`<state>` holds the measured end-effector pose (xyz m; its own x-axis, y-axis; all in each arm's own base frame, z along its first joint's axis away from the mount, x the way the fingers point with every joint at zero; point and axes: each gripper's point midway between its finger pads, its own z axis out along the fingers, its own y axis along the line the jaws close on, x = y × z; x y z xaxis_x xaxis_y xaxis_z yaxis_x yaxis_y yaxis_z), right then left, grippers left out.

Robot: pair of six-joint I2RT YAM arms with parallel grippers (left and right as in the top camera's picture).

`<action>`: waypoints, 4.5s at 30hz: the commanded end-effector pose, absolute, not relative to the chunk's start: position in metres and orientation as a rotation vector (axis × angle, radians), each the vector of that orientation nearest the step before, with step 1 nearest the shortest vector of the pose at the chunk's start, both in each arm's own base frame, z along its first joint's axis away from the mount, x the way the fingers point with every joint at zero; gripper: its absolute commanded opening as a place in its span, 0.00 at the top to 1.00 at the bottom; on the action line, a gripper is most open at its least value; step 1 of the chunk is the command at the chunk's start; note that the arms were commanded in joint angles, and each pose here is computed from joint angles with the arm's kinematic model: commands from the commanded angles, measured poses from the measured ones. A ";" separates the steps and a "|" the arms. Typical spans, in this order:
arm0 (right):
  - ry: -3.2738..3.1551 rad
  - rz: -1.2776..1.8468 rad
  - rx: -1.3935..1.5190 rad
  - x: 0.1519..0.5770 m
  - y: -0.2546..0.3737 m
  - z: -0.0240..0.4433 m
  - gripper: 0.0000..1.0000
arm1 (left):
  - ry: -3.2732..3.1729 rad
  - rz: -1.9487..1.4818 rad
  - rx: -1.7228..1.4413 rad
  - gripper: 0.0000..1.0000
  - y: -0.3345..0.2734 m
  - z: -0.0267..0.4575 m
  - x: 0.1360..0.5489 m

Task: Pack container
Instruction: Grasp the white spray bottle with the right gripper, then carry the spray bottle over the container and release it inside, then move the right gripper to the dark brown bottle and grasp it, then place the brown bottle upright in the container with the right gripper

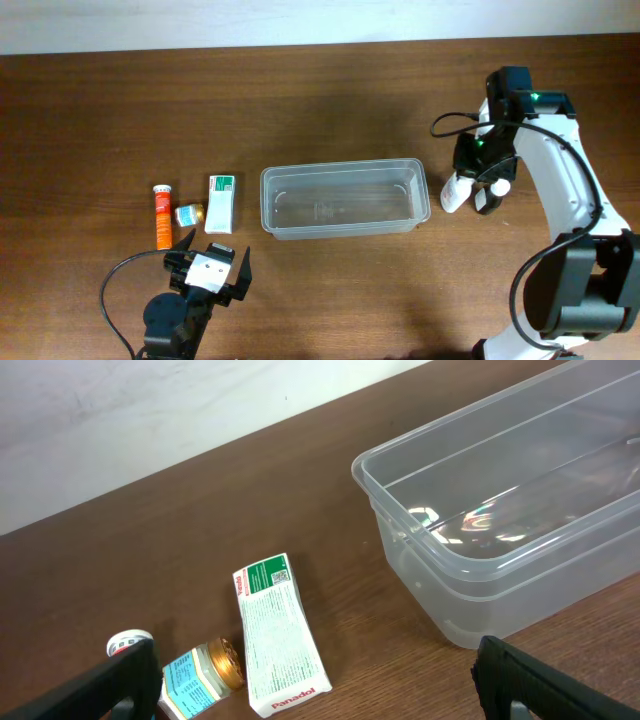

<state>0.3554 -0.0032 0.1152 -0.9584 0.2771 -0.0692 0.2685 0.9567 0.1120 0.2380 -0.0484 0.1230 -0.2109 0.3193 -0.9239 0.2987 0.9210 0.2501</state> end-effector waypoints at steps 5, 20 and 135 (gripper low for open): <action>2.899 0.109 0.318 0.358 0.009 0.178 0.96 | 1.797 0.019 0.475 0.00 -0.050 0.123 0.238; 2.685 0.145 0.051 0.325 0.093 0.280 0.96 | 1.797 0.019 0.475 0.00 -0.050 0.123 0.238; 3.031 -0.017 0.727 0.334 -0.069 0.091 0.87 | 1.797 0.019 0.476 0.00 -0.050 0.123 0.238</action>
<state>0.3338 -0.0658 0.0823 -0.8952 0.4457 -0.0017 0.4457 0.8952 0.0014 0.2380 -0.0484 0.1230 -0.2110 0.3193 -0.9239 0.2984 0.9211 0.2502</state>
